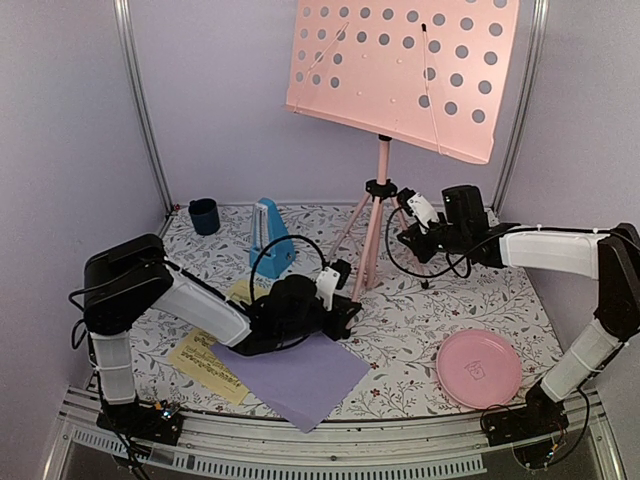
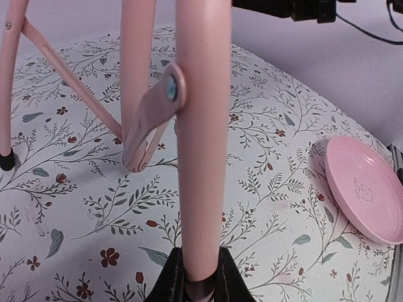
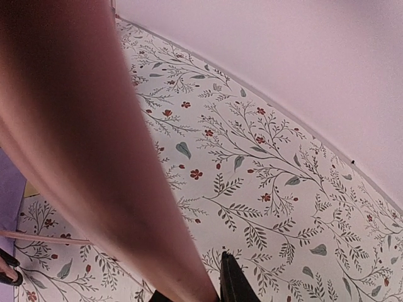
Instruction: Set up the instrument practice props
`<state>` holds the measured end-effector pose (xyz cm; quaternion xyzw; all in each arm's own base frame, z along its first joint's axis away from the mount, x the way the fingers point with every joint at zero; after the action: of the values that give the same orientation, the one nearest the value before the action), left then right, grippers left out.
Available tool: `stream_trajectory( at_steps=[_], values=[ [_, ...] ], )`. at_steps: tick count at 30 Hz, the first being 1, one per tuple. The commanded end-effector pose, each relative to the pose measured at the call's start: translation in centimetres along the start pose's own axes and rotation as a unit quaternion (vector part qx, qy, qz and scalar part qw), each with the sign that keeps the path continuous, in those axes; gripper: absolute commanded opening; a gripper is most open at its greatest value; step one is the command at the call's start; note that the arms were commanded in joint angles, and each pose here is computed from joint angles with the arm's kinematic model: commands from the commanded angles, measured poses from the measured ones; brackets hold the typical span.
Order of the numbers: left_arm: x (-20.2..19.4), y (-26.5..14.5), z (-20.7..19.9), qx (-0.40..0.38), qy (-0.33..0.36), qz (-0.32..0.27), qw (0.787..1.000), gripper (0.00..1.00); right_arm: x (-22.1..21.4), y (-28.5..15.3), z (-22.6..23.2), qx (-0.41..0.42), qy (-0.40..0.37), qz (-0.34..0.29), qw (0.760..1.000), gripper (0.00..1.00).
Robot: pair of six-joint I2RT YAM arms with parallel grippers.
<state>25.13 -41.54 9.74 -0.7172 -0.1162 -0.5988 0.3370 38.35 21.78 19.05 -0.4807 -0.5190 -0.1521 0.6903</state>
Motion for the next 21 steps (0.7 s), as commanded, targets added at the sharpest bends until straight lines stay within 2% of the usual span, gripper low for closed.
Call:
stream_trajectory(
  at_steps=[1,6,13,21],
  values=[
    [-6.1,-0.5,-0.1,0.005,0.005,0.101,0.995,0.0,-4.1,-2.1,-5.9,-0.172,0.043,0.073,0.981,0.0],
    [-6.6,0.1,0.0,0.007,0.012,0.109,0.994,0.0,-4.2,-1.8,-6.4,-0.2,0.041,0.066,0.977,0.0],
    [-6.1,1.7,2.3,0.021,0.014,0.109,0.994,0.0,0.2,-0.3,-7.4,-0.221,0.017,0.012,0.975,0.0],
    [-5.9,2.6,5.8,0.066,0.061,0.123,0.988,0.0,3.7,2.2,-7.6,-0.207,-0.016,-0.037,0.978,0.0]
  ],
)
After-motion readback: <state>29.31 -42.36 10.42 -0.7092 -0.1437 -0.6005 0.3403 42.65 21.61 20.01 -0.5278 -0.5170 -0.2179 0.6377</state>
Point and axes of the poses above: each gripper's point midway between its finger pads, its own y axis out along the fingers, its own z axis along the line the jaws close on, x = y × z, the point moved 4 cm from there along -y, back along the fingers, and after that the axes turned 11 degrees about y, right-handed, at the moved point
